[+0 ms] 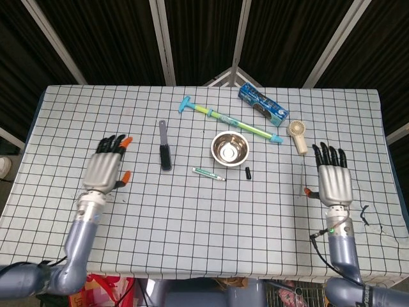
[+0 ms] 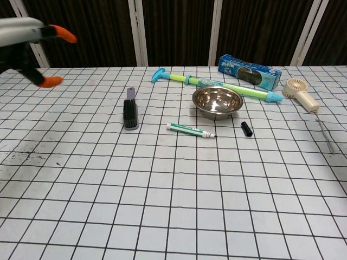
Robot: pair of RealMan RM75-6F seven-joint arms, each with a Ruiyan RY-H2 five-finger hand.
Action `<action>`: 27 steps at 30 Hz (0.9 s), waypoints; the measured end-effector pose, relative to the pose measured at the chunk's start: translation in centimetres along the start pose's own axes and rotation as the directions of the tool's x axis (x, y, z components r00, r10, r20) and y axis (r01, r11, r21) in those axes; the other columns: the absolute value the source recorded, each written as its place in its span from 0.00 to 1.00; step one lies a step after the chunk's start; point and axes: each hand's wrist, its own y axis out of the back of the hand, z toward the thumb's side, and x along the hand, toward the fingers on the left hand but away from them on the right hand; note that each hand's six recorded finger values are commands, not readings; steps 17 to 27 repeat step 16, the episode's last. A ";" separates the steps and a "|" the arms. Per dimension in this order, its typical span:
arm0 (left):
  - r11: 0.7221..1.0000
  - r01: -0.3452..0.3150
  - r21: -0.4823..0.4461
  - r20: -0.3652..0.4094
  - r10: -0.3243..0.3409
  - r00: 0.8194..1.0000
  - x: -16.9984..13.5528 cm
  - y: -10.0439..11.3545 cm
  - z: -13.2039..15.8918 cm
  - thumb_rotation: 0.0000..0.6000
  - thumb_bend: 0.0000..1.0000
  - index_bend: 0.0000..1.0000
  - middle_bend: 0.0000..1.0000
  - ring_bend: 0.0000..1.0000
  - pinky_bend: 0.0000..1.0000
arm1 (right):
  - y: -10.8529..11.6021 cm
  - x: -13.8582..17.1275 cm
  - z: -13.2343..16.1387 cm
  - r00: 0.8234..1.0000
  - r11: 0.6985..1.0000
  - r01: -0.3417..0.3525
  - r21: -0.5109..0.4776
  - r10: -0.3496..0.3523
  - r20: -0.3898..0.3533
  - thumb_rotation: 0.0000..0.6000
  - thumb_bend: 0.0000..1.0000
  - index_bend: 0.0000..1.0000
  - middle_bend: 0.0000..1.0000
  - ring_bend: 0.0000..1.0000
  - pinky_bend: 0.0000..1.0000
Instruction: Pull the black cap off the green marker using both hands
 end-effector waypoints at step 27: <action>0.995 -0.050 -0.081 -0.102 0.042 0.994 -11.0 0.6 -15.8 1.00 0.51 0.11 0.00 0.00 0.00 | 2.6 4.5 -10.6 0.998 0.999 0.028 -0.022 -0.029 -0.048 1.00 0.15 0.09 0.06 0.01 0.00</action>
